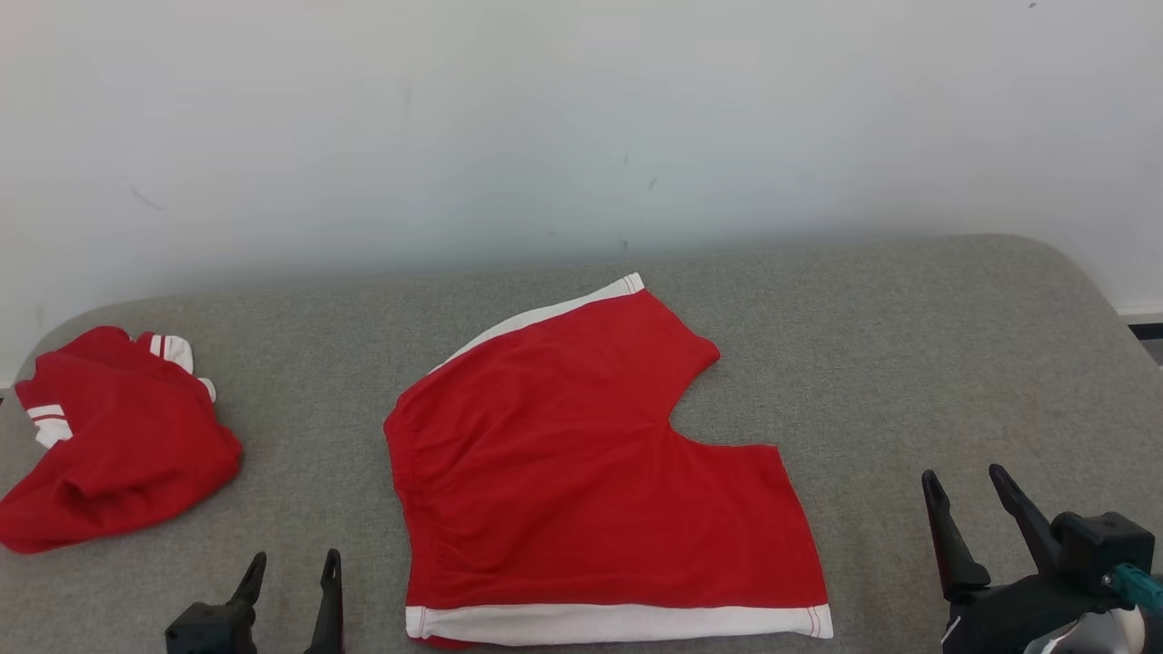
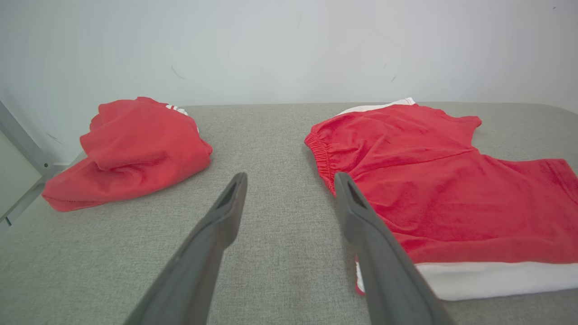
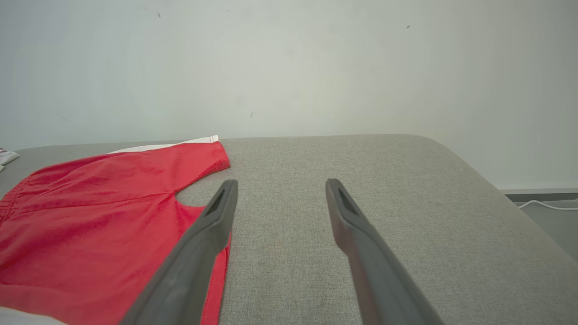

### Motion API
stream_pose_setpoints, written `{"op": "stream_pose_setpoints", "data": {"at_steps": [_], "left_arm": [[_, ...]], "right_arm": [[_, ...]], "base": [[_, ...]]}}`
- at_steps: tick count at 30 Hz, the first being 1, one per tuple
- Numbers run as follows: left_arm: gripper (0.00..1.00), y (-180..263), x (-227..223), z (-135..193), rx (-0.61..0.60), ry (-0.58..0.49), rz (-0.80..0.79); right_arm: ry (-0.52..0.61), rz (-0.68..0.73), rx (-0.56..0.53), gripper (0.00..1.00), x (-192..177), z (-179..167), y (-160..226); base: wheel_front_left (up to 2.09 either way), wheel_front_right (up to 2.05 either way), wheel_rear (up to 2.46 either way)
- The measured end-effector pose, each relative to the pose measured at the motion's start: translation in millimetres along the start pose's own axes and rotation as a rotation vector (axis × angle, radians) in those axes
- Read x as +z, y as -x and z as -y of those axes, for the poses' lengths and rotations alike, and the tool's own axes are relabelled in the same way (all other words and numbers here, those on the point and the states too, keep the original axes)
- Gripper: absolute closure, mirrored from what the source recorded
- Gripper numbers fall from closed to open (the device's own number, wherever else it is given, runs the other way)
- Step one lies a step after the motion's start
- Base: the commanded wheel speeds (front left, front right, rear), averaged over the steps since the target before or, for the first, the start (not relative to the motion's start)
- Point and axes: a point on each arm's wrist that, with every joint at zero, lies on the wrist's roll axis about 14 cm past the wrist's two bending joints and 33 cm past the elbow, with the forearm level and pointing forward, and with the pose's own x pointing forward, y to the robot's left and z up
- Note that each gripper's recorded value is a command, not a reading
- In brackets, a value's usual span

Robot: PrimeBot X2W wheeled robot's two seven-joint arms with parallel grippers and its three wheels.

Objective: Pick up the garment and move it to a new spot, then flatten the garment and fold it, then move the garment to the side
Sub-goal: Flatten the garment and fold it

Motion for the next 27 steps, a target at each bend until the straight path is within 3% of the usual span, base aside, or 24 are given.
{"op": "stream_pose_setpoints", "data": {"at_steps": [19,27], "left_arm": [[0.0,1.0,1.7,2.7,-0.008,0.0,-0.01],[0.0,1.9,-5.4,24.5,-0.094,0.033,-0.05]], "right_arm": [[-0.006,-0.035,0.0,0.0,-7.1,-2.2,4.5],[-0.039,-0.127,0.076,0.0,-27.1,-27.6,7.6]], "base": [[0.0,0.0,0.0],[0.0,0.0,0.0]]}}
